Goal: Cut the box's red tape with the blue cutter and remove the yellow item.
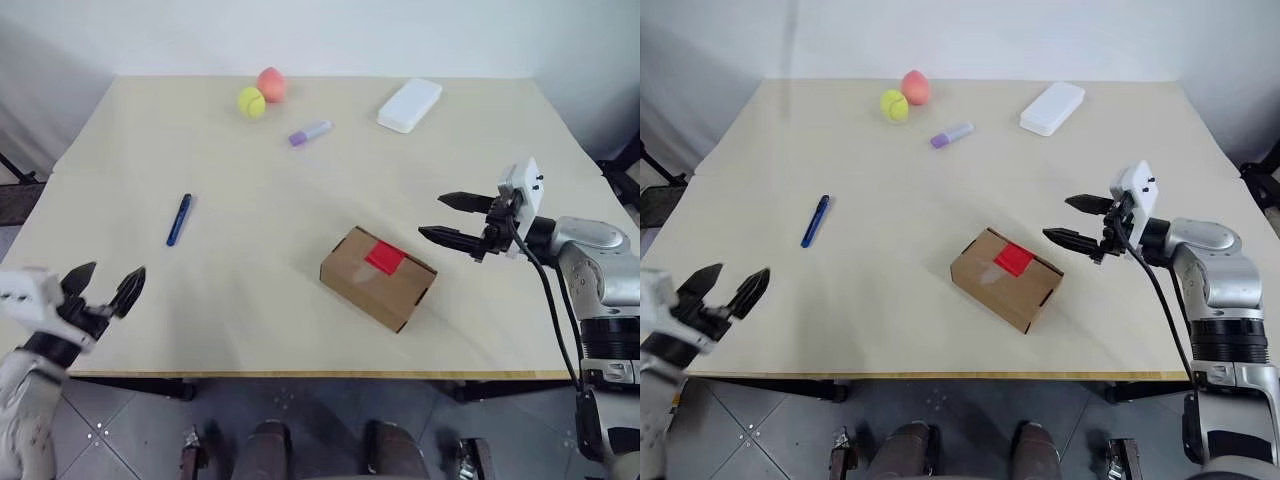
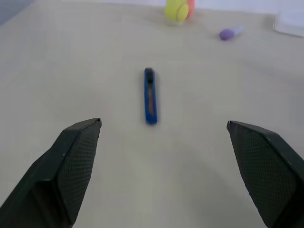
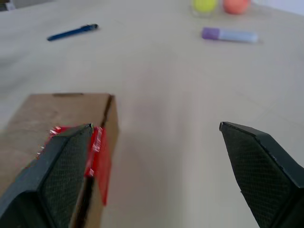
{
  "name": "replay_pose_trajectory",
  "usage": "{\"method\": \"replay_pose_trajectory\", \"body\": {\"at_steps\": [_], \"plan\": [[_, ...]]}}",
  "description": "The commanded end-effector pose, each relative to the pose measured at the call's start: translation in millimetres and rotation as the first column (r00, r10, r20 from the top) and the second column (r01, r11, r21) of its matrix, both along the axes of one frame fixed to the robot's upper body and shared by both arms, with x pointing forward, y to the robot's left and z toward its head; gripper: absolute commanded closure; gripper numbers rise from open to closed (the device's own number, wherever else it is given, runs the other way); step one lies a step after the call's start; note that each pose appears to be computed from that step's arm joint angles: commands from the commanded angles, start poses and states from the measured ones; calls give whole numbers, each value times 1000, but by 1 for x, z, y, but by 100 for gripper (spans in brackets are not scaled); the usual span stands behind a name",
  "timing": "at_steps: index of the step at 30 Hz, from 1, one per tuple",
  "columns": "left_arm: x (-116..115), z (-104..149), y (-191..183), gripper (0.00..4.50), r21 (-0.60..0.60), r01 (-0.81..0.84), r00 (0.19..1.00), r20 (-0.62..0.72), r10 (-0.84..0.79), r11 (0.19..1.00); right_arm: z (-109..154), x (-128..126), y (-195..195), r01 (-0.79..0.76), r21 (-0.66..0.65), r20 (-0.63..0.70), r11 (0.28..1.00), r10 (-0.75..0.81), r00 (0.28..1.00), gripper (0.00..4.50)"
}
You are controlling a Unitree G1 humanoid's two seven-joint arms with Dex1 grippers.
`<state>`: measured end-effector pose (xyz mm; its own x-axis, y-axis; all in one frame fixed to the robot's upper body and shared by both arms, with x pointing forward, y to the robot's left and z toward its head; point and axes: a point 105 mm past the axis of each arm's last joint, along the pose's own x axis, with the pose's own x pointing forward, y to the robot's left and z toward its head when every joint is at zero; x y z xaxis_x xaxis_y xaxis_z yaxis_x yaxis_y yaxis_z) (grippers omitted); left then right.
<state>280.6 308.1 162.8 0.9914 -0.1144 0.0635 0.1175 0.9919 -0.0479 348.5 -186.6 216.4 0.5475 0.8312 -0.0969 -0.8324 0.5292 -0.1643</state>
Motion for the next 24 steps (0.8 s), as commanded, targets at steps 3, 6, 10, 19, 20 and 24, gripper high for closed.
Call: {"method": "replay_pose_trajectory", "body": {"at_steps": [3,6,10,19,20,24], "plan": [[45,0,8,1,-13,-63,996,-60,62,998,22,-13,7,-34,11,53,999,34,998,5],[72,-7,12,1,-23,-97,986,-137,93,995,25,-14,9,-27,15,56,1000,26,998,5],[97,-17,12,1,-11,-97,970,-226,92,995,24,-17,10,-22,14,45,1000,21,999,5],[121,-37,-18,1,0,25,950,-311,-24,1000,25,-16,14,-22,15,35,1000,22,999,5],[122,-42,-20,1,-5,32,941,-336,-32,999,25,-16,14,-23,15,33,1000,23,999,5],[121,-56,-21,58,4,19,911,-412,-16,1000,24,-17,15,-27,13,27,1000,26,999,0]]}}
